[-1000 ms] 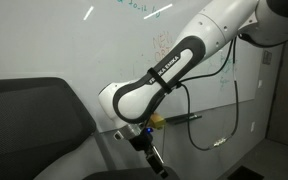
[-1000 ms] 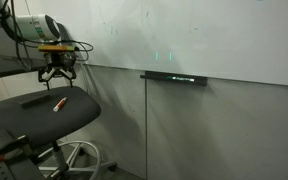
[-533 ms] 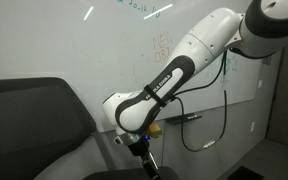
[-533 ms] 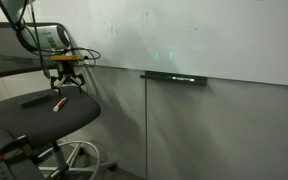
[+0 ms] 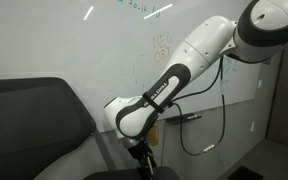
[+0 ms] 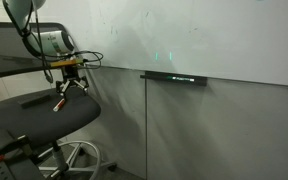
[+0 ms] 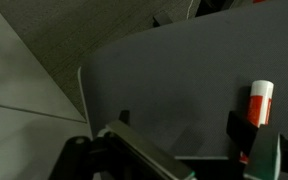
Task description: Use the red marker to write on the whiteboard.
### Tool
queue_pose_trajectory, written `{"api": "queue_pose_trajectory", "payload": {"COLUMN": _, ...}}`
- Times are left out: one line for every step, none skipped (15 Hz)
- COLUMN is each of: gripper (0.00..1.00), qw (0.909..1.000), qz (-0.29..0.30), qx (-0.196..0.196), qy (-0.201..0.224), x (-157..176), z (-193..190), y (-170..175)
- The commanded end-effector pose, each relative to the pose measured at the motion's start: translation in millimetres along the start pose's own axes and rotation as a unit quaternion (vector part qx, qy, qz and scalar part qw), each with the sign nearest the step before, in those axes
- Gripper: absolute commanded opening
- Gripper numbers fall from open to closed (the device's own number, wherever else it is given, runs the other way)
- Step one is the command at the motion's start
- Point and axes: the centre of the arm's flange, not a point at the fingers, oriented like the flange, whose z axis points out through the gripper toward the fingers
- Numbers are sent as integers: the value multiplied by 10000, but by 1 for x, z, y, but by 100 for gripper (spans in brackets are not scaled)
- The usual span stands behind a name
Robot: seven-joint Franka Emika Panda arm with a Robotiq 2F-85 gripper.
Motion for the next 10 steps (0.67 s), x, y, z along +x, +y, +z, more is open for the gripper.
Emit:
{"api": "queue_pose_trajectory", "payload": {"gripper": 100, "qw": 9987, "qz": 498, "qx": -94, "qy": -5, "x": 8, "z": -11, "y": -10}}
{"api": "queue_pose_trajectory", "payload": {"gripper": 100, "qw": 9982, "qz": 587, "qx": -95, "qy": -18, "x": 8, "z": -13, "y": -13}}
{"api": "queue_pose_trajectory", "payload": {"gripper": 100, "qw": 9978, "qz": 658, "qx": -101, "qy": -31, "x": 9, "z": -15, "y": -16}}
{"api": "queue_pose_trajectory", "payload": {"gripper": 100, "qw": 9973, "qz": 718, "qx": -112, "qy": -32, "x": 8, "z": -17, "y": -20}}
{"api": "queue_pose_trajectory", "payload": {"gripper": 100, "qw": 9971, "qz": 759, "qx": -95, "qy": -53, "x": 8, "z": -18, "y": -23}}
{"api": "queue_pose_trajectory", "payload": {"gripper": 100, "qw": 9968, "qz": 794, "qx": -57, "qy": -99, "x": 7, "z": -18, "y": -25}}
{"api": "queue_pose_trajectory", "payload": {"gripper": 100, "qw": 9964, "qz": 832, "qx": -16, "qy": -144, "x": 6, "z": -17, "y": -27}}
{"api": "queue_pose_trajectory", "payload": {"gripper": 100, "qw": 9960, "qz": 869, "qx": 47, "qy": -202, "x": 4, "z": -17, "y": -29}}
{"api": "queue_pose_trajectory", "payload": {"gripper": 100, "qw": 9955, "qz": 914, "qx": 66, "qy": -240, "x": 1, "z": -18, "y": -30}}
{"api": "queue_pose_trajectory", "payload": {"gripper": 100, "qw": 9951, "qz": 949, "qx": 82, "qy": -272, "x": 0, "z": -18, "y": -32}}
